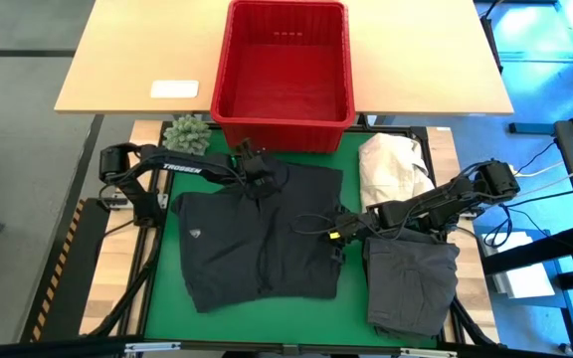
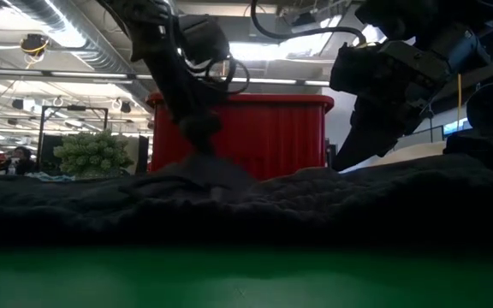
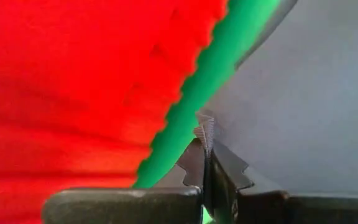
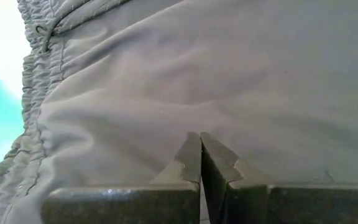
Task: Fold laundry
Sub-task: Fold the gray short
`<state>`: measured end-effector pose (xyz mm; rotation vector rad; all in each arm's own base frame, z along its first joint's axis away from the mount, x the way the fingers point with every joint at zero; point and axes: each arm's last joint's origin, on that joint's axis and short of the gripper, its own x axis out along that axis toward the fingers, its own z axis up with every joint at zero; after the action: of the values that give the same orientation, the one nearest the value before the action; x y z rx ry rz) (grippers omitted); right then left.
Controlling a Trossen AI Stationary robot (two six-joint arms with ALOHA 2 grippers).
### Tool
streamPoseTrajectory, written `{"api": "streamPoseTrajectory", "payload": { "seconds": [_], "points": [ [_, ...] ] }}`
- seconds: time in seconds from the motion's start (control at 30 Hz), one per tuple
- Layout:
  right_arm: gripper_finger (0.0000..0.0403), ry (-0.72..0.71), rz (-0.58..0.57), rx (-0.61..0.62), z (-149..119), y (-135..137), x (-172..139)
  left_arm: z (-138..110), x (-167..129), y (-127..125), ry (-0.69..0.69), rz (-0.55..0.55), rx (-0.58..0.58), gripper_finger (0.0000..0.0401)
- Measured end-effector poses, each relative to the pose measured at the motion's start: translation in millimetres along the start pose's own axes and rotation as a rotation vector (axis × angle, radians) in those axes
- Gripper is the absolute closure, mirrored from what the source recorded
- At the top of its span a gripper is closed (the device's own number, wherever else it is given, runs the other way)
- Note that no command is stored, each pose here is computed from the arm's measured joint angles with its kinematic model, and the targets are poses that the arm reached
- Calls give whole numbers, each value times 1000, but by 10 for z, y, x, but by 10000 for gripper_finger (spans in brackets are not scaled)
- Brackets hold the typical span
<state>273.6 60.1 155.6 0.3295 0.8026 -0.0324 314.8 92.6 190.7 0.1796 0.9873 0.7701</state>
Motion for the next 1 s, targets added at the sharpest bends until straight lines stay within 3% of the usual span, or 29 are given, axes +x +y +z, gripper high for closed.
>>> {"api": "streamPoseTrajectory", "payload": {
  "seconds": [0.13, 0.33, 0.67, 0.83, 1.0],
  "points": [
    [403, 0, 0, 0, -1, 1, 1, -32, 47, 69, 36, 32, -30, 400],
    [403, 0, 0, 0, 0, 1, 1, -12, 106, 145, 27, -14, -79, 394],
    [403, 0, 0, 0, 0, 1, 0, -3, 79, 127, 17, -42, 10, 296],
    [403, -2, 1, 0, 1, 2, 0, 62, -165, 161, -55, -56, 16, 253],
    [403, -8, 4, -2, 7, 5, 0, 60, -625, 233, -124, -94, 32, 238]
  ]
}}
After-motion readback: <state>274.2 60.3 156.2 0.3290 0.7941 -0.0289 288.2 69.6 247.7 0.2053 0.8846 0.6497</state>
